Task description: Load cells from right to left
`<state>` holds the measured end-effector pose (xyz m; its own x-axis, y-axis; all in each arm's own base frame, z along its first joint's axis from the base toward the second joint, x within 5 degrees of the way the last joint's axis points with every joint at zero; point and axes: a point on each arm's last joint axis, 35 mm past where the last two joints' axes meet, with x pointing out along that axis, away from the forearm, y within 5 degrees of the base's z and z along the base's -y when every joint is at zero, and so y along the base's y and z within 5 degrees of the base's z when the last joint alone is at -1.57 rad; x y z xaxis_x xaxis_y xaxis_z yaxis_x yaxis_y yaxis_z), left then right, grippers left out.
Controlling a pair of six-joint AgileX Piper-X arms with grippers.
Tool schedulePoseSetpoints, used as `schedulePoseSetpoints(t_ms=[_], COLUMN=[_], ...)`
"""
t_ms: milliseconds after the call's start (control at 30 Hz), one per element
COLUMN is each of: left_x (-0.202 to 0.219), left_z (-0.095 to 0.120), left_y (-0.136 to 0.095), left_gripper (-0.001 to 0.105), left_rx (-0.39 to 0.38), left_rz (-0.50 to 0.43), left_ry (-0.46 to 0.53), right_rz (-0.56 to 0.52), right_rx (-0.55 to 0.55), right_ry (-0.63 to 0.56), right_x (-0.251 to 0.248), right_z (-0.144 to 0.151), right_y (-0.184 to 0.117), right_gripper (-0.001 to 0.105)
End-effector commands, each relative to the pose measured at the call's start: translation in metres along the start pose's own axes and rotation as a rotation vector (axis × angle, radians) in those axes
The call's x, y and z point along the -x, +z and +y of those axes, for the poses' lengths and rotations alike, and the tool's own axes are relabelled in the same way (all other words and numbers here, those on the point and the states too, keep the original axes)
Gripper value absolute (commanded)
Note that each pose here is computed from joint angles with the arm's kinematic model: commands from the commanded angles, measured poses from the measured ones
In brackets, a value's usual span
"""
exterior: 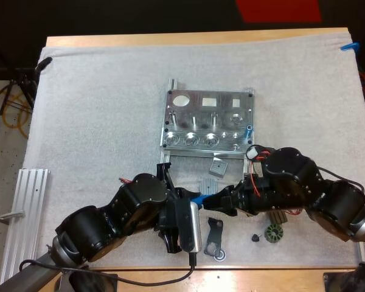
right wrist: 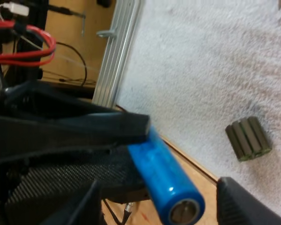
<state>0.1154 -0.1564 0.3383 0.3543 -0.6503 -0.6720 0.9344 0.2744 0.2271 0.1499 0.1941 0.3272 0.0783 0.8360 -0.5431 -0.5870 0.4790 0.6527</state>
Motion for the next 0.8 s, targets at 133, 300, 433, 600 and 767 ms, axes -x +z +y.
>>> schedulePoseSetpoints(t_ms=[133,300,433,600,767], left_x=[0.0036,0.0036,0.0036,0.0036,0.0036], left_z=[0.0004,0.0004,0.0004,0.0004,0.0004], left_y=[0.0032,0.0032,0.0032,0.0032,0.0032], left_gripper=[0.002,0.002,0.002,0.002,0.002], left_rx=[0.01,0.01,0.01,0.01,0.01], left_rz=[-0.034,-0.034,-0.034,-0.034,-0.034], left_ry=[0.012,0.012,0.012,0.012,0.012], right_rz=[-0.015,-0.015,-0.015,-0.023,-0.026], right_rx=[0.012,0.012,0.016,0.03,0.098], right_ry=[-0.002,-0.002,-0.002,-0.002,-0.009], right_x=[0.0001,0.0001,0.0001,0.0002,0.0002], right_z=[0.0007,0.0007,0.0007,0.001,0.0008], right_y=[0.0009,0.0009,0.0009,0.0016,0.0018], right_gripper=[0.032,0.025,0.025,0.014,0.005])
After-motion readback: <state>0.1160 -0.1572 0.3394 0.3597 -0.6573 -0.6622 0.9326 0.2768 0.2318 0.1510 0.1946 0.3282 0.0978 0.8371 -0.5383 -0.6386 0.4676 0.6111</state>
